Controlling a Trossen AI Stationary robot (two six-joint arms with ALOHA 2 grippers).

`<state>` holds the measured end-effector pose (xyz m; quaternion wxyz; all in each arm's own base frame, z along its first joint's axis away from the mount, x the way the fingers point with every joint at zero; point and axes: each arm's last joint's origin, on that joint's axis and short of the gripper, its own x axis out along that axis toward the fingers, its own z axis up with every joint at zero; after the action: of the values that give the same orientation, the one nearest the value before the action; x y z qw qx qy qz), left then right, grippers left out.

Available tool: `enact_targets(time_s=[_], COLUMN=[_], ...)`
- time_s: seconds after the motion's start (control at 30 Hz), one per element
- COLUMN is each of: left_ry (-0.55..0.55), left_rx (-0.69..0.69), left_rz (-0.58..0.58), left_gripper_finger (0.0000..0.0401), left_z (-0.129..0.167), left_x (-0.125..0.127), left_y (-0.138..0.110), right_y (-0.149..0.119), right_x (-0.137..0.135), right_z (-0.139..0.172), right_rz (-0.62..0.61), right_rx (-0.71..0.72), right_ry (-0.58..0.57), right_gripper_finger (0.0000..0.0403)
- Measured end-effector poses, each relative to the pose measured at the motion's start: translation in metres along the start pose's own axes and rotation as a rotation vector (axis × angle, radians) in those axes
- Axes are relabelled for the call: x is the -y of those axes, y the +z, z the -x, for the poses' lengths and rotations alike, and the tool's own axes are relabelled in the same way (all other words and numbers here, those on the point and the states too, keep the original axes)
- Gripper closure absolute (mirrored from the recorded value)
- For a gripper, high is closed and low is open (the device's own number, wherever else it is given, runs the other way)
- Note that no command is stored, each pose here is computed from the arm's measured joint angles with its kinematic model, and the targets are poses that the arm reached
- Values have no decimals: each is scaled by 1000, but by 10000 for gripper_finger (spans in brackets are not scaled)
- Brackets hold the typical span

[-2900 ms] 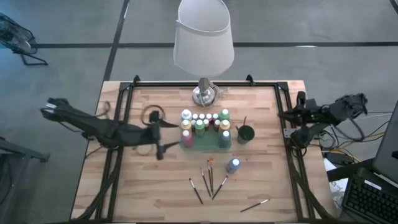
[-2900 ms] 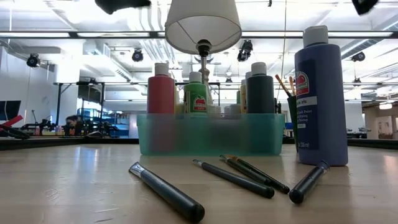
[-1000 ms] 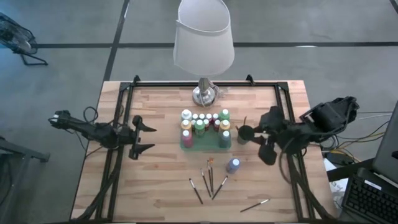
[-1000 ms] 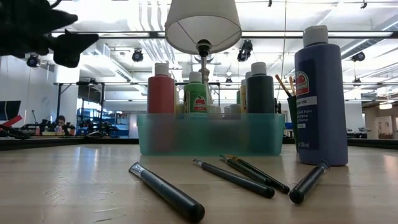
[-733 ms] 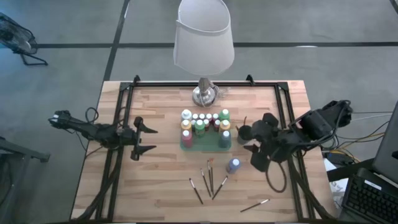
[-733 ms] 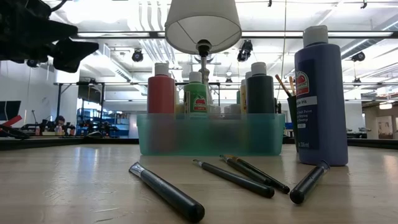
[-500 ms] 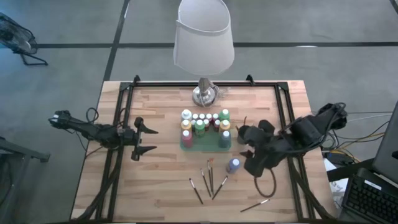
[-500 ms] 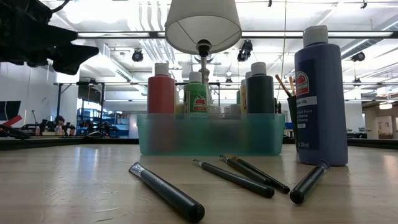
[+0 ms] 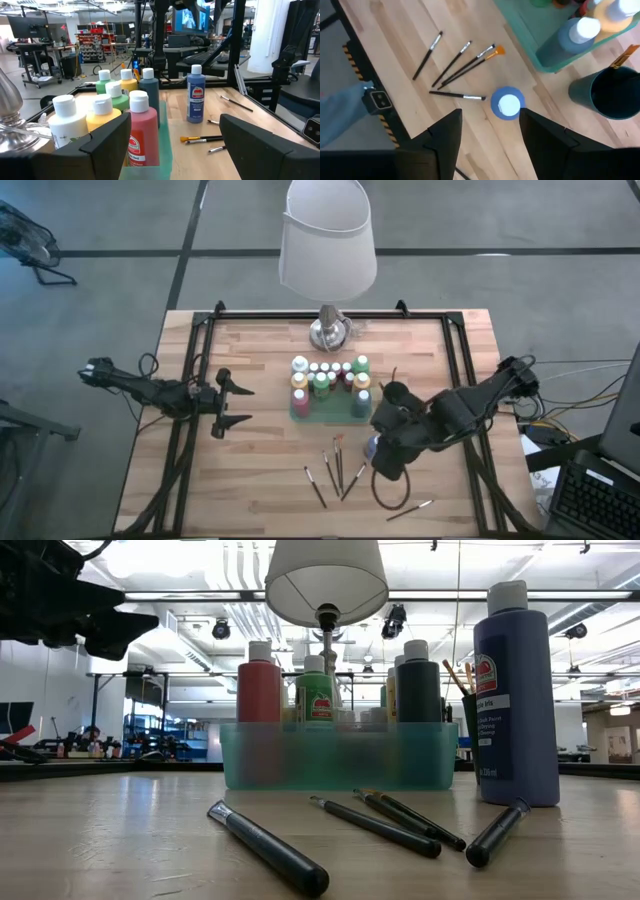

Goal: Pick & Place Paint Supplies
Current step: Put the blue paint bottle into the green bin

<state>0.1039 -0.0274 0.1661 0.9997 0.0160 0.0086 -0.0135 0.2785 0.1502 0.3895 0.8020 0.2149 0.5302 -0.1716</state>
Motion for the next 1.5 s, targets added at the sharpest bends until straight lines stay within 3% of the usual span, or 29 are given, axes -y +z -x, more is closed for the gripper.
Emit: enact_targets(time_s=[0.37,0.67,1.5], left_ry=[0,0,0], left_rx=[-4,-7,-8], left_rz=[-1,-2,-2], left_gripper_finger=[91,91,91], left_z=[0,0,0], left_x=[0,0,0], left_y=[-1,-1,-1], right_y=[10,16,6], right_x=[-5,7,22], right_z=[-33,-63,-120], right_rz=[2,-55,5], right_rx=[-95,-260,-339], right_ry=[-73,-89,-85], right_gripper_finger=[203,192,219])
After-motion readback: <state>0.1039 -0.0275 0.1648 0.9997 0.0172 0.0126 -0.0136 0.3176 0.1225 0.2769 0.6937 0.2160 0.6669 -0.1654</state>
